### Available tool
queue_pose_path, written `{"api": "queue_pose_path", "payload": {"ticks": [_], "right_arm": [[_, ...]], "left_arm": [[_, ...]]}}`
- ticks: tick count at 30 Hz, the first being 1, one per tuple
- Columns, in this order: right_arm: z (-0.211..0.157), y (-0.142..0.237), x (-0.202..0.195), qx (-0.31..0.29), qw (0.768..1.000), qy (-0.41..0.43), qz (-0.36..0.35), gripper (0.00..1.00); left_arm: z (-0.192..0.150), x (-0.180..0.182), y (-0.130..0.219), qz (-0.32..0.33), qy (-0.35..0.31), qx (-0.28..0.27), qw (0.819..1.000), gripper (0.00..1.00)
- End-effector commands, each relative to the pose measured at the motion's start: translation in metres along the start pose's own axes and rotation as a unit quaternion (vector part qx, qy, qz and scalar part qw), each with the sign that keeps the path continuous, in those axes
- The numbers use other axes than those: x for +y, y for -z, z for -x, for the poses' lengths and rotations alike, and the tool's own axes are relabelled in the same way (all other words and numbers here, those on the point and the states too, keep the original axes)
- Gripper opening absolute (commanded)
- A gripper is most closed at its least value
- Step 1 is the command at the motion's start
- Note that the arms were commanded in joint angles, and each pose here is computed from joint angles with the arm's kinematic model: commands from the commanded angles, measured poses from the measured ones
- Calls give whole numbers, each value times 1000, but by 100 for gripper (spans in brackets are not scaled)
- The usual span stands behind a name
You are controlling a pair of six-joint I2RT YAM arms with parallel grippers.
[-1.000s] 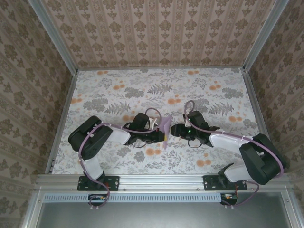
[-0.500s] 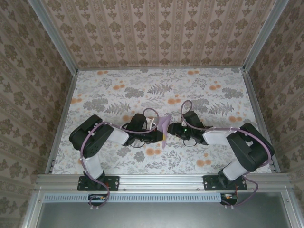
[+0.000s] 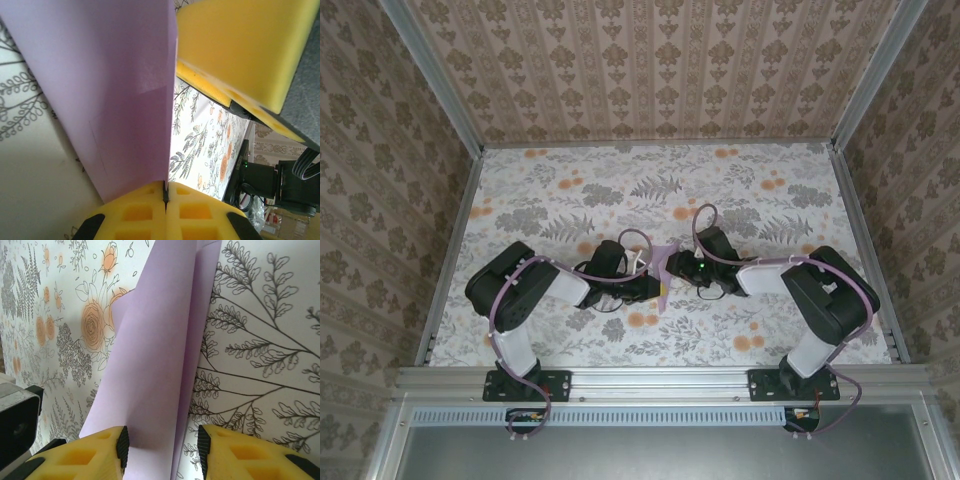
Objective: Fold a paper plane with a square sheet of paper (fold left side to right side)
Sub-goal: Fold the wing for the fifth time at the center of the table.
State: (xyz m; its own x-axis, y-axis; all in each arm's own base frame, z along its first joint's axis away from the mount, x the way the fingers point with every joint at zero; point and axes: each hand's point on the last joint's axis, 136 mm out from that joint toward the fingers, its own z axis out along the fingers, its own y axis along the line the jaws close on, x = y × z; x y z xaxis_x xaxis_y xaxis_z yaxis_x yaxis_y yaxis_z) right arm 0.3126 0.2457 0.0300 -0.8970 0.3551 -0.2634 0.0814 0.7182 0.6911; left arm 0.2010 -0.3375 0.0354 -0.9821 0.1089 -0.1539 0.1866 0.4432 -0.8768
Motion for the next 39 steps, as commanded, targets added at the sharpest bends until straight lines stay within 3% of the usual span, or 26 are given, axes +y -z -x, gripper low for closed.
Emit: {"api": "queue_pose_path", "payload": {"ticks": [1,7,15,18,26,39], "right_arm": [[-5,-9,-10,10,999,-8,-31,42],[-13,-12,-25,23,998,-19,-63,40],[-16,-15,-30,30,997,-22,-72,39],[-16,-16,-31,30,997,-23,-72,39],[-17,-15,-32,31,997,-23,-73,39],[-18,-16,-32,36,996,-24,-72,39]], "left_arm": [[0,2,1,-4,5,-1,1000,0],[1,0,2,-4,5,-2,1000,4],[7,-11,10,-6,-3,-9,1000,19],[11,-15,17,-8,-6,-17,1000,30],[29,-12,23,2,-4,-23,1000,42],[44,0,12,14,-1,-16,1000,40]]}}
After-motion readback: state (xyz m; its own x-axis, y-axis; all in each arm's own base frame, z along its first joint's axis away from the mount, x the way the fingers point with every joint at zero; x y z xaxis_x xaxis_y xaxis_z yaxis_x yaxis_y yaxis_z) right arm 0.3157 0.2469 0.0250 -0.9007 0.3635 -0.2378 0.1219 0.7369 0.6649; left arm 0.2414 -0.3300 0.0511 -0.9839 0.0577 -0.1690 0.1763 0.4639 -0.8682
